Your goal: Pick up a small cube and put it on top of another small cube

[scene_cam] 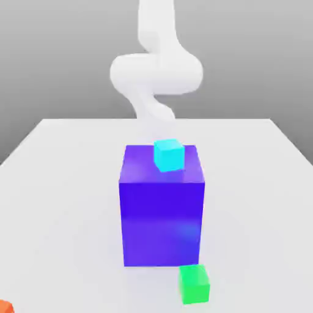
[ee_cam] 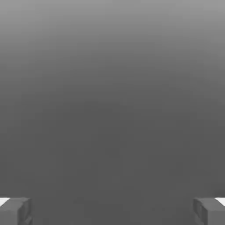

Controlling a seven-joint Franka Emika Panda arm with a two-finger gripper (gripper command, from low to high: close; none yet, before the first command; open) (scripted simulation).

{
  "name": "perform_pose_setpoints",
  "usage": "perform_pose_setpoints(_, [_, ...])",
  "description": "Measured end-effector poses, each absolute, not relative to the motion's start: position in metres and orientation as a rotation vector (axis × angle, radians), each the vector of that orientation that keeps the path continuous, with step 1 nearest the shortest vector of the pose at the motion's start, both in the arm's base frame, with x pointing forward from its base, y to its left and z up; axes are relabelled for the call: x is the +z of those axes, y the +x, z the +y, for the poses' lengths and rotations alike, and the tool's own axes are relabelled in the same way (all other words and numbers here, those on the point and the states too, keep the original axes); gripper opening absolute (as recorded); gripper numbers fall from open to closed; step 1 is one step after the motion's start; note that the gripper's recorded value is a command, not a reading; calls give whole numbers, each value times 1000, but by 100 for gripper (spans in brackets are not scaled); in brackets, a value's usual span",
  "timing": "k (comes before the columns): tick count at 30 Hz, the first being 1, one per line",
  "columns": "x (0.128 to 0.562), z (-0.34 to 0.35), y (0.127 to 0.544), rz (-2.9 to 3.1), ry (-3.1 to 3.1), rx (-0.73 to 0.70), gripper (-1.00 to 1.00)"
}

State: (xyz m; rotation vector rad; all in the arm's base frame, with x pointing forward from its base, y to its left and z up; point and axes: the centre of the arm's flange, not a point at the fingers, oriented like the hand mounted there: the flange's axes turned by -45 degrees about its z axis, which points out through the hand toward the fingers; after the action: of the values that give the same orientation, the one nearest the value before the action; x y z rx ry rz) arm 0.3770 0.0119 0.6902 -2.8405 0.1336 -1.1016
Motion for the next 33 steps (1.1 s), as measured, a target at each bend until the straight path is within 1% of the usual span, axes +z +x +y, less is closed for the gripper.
perform_pose_setpoints(8, [607, 70, 464, 502, -2724, -707, 0])
perform_pose_setpoints(12, [557, 107, 496, 687, -2685, -524, 0])
perform_pose_setpoints(16, [502, 148, 520, 878, -2654, -357, 0])
perform_pose_setpoints(21, [428, 207, 533, 1112, -2627, -179, 0])
perform_pose_setpoints(25, [366, 244, 537, 1331, -2596, -75, 0])
perform_pose_setpoints(29, [303, 279, 532, 1548, -2564, -8, 0])
perform_pose_setpoints(33, [239, 312, 518, 1764, -2524, 15, 0])
